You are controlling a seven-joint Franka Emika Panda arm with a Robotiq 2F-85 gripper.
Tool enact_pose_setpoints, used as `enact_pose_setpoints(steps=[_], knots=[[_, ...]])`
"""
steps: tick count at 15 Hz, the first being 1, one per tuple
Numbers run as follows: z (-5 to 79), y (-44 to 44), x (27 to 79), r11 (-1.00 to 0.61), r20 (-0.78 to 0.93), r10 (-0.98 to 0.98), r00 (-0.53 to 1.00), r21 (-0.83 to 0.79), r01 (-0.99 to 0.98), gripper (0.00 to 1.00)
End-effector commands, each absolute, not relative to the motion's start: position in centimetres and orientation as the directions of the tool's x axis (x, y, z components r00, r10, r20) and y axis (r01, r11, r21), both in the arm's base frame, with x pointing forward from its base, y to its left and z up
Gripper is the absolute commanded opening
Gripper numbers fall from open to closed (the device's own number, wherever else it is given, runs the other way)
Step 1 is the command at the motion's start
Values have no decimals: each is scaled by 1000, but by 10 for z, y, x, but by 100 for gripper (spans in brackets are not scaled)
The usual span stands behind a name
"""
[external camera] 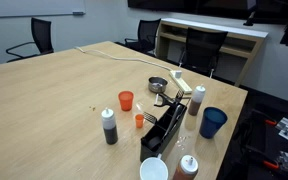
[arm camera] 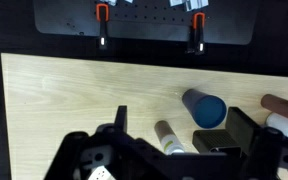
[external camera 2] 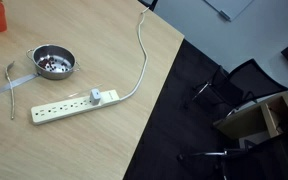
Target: Move the silver pot to the left
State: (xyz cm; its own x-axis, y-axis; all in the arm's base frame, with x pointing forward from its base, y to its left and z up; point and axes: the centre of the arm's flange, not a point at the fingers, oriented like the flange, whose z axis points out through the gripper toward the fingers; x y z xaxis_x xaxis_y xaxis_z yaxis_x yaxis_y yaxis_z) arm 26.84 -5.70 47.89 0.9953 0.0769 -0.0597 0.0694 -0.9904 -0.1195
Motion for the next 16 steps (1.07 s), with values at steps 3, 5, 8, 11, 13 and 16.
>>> enact_pose_setpoints(steps=[3, 5, 8, 11, 13, 16], knots=[[479, -57, 268, -990, -60, 77, 995, -120, 69, 100], [479, -57, 268, -990, -60, 77, 995, -120, 69, 100], [479, -57, 268, -990, -60, 77, 995, -120, 69, 100], [479, -57, 268, -990, -60, 77, 995, -120, 69, 100], [480, -60, 275, -989, -68, 91, 994, -122, 82, 100], [472, -70, 304, -981, -117, 138, 983, -150, 120, 100]])
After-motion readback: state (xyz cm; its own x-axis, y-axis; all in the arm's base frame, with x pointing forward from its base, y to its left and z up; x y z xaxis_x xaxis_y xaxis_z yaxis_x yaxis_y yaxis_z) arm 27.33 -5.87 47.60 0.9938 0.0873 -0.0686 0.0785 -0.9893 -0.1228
